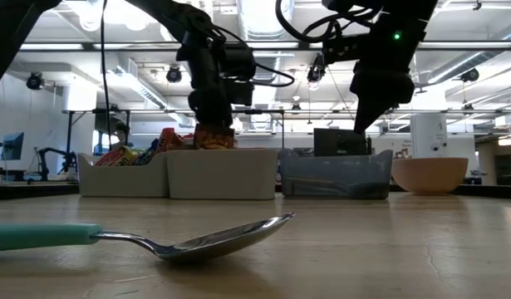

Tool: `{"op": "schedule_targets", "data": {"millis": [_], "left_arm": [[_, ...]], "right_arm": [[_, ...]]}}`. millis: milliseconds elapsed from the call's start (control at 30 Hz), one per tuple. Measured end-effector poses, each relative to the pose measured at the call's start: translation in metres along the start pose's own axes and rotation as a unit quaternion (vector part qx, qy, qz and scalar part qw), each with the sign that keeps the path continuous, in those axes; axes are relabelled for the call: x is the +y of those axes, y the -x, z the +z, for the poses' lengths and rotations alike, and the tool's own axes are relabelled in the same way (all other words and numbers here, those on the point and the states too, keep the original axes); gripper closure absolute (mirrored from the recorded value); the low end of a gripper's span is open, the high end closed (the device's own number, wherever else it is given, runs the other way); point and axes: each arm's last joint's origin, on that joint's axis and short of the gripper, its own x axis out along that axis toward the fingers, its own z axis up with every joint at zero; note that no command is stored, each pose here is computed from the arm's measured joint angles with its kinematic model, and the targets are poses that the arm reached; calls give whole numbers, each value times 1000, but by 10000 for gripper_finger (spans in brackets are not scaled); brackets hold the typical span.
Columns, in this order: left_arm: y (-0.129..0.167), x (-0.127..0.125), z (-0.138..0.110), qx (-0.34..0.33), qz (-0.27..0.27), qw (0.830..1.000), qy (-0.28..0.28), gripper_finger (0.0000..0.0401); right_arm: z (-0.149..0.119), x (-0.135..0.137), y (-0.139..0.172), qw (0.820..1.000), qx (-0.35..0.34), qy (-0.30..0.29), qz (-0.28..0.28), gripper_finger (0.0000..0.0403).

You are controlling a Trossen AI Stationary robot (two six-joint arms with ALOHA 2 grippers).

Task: Pick & Place Food Item
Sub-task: Put the golden seasoning bottle into the right gray bin

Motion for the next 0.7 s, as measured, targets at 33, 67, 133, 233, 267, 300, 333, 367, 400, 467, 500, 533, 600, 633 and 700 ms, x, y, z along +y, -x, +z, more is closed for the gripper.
{"op": "schedule_targets", "data": {"millis": [33,67,133,233,267,300,333,367,400,467,500,533,600,633,700], "left_arm": [[0,0,1,-2,1,1000,0,120],[0,0,1,-3,1,1000,0,120],[1,0,2,-4,2,1000,10,115],[0,0,2,-5,3,1000,12,97],[-1,0,2,-3,2,1000,13,90],[-3,1,2,-1,2,1000,16,82],[-3,1,2,0,3,1000,20,74],[-3,1,1,1,5,1000,22,67],[-3,1,1,3,10,1000,22,60],[-3,1,1,6,19,1000,23,47],[-3,1,1,7,21,999,23,41],[-3,1,1,7,21,999,23,36],[-3,1,2,7,23,999,23,26],[-3,1,2,7,23,999,22,22],[-2,0,3,6,24,999,21,15]], "right_arm": [[0,0,0,1000,0,0,0,356],[0,0,0,1000,0,0,0,356],[-1,0,0,1000,5,1,6,356],[-1,1,0,1000,12,1,16,356],[-1,1,0,1000,13,1,19,356],[-2,2,0,1000,14,2,19,356],[-2,2,0,1000,13,3,19,356],[-2,2,0,1000,13,5,19,356],[-2,2,0,1000,13,6,20,356],[-2,2,0,1000,13,6,21,356],[-2,2,0,1000,13,6,21,356],[-2,3,0,1000,12,6,22,356],[-2,3,0,1000,11,7,22,356],[-2,3,0,1000,11,7,23,356],[-2,3,0,1000,10,7,23,356]]}}
